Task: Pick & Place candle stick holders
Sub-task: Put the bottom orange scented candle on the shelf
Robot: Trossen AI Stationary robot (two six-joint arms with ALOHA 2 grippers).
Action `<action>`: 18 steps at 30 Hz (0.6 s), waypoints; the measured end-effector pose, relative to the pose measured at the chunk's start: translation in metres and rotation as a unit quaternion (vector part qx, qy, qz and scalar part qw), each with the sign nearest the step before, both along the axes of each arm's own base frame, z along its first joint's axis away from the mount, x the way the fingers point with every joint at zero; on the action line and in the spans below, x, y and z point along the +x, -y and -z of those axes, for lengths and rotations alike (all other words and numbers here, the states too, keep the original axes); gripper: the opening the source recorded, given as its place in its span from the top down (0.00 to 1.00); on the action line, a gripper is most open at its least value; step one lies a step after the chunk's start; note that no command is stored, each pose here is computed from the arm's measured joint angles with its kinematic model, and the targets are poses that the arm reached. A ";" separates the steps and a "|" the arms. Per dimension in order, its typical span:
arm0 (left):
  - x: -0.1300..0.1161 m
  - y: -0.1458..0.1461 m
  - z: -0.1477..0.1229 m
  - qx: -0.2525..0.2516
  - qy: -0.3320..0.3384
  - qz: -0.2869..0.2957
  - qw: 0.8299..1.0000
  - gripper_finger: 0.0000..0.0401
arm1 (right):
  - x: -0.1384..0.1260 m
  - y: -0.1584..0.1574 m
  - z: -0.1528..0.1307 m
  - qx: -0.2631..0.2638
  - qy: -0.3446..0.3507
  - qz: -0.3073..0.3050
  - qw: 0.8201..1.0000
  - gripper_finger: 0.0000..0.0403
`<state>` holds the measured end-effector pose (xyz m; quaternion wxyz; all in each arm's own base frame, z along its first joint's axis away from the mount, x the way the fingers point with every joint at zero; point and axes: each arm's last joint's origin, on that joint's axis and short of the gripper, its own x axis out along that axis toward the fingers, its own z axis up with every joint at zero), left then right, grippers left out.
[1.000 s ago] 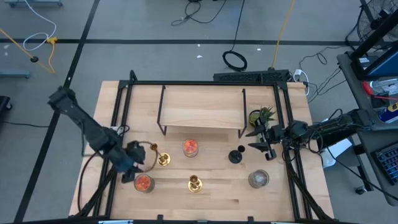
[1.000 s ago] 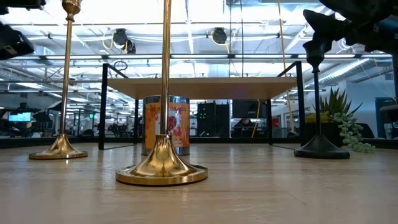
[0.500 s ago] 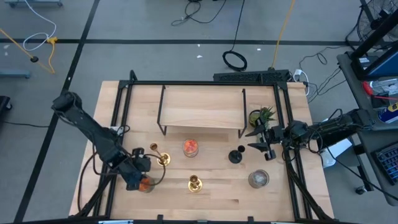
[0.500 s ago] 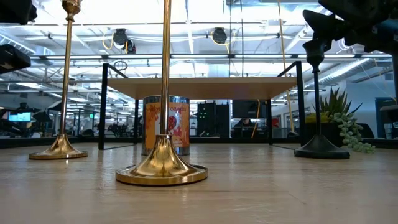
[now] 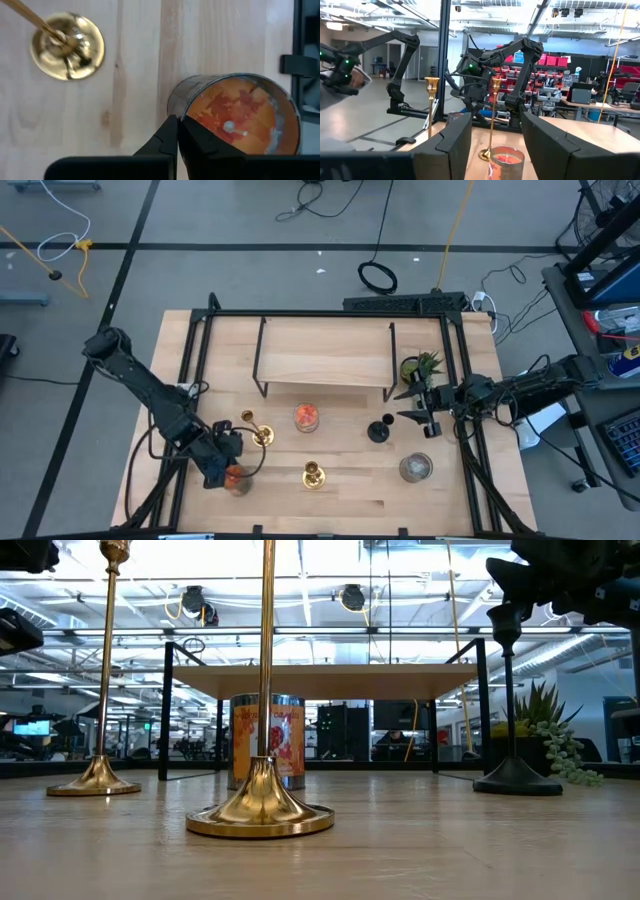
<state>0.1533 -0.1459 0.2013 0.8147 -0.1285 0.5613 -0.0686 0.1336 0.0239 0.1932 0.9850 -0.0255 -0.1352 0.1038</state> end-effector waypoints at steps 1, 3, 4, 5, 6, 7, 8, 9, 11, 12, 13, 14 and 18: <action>0.000 0.000 0.000 -0.005 -0.005 0.001 1.000 0.98 | 0.000 0.000 0.000 -0.001 0.000 0.000 1.000 0.58; 0.000 0.001 -0.002 -0.011 -0.012 0.002 1.000 0.98 | 0.000 0.000 0.000 -0.001 -0.001 0.000 1.000 0.58; 0.000 0.001 -0.004 -0.012 -0.016 0.001 1.000 0.98 | 0.000 0.000 0.000 -0.001 -0.001 0.000 1.000 0.58; 0.000 0.001 -0.008 -0.011 -0.018 -0.002 1.000 0.98 | 0.000 0.000 0.000 -0.001 -0.001 0.000 1.000 0.58; 0.001 0.002 -0.013 -0.010 -0.020 -0.005 1.000 0.99 | 0.000 0.000 0.000 -0.001 -0.001 0.000 1.000 0.58; 0.001 0.002 -0.019 -0.006 -0.021 -0.005 1.000 0.99 | 0.000 0.000 0.000 -0.001 -0.001 0.000 1.000 0.58; 0.001 0.003 -0.027 0.000 -0.022 -0.006 1.000 0.99 | 0.000 0.000 0.000 -0.001 -0.001 0.000 1.000 0.58; 0.000 0.002 -0.035 0.013 -0.025 -0.007 1.000 0.99 | 0.000 0.000 0.000 -0.001 -0.001 0.000 1.000 0.58; -0.005 0.001 -0.051 0.045 -0.038 -0.005 0.998 0.99 | 0.000 0.000 0.000 -0.001 -0.001 0.000 1.000 0.58; -0.008 -0.001 -0.061 0.062 -0.048 -0.006 0.997 0.99 | 0.000 0.000 0.000 -0.001 -0.001 0.000 1.000 0.58; -0.011 -0.003 -0.070 0.076 -0.058 -0.009 0.995 0.99 | 0.000 0.000 0.000 -0.002 -0.001 0.001 1.000 0.58; -0.014 -0.006 -0.079 0.090 -0.069 -0.015 0.993 0.99 | 0.000 0.000 0.000 -0.004 0.000 0.001 1.000 0.58; -0.026 -0.024 -0.115 0.132 -0.125 -0.074 0.981 0.99 | 0.000 0.000 0.000 -0.005 0.000 0.001 1.000 0.58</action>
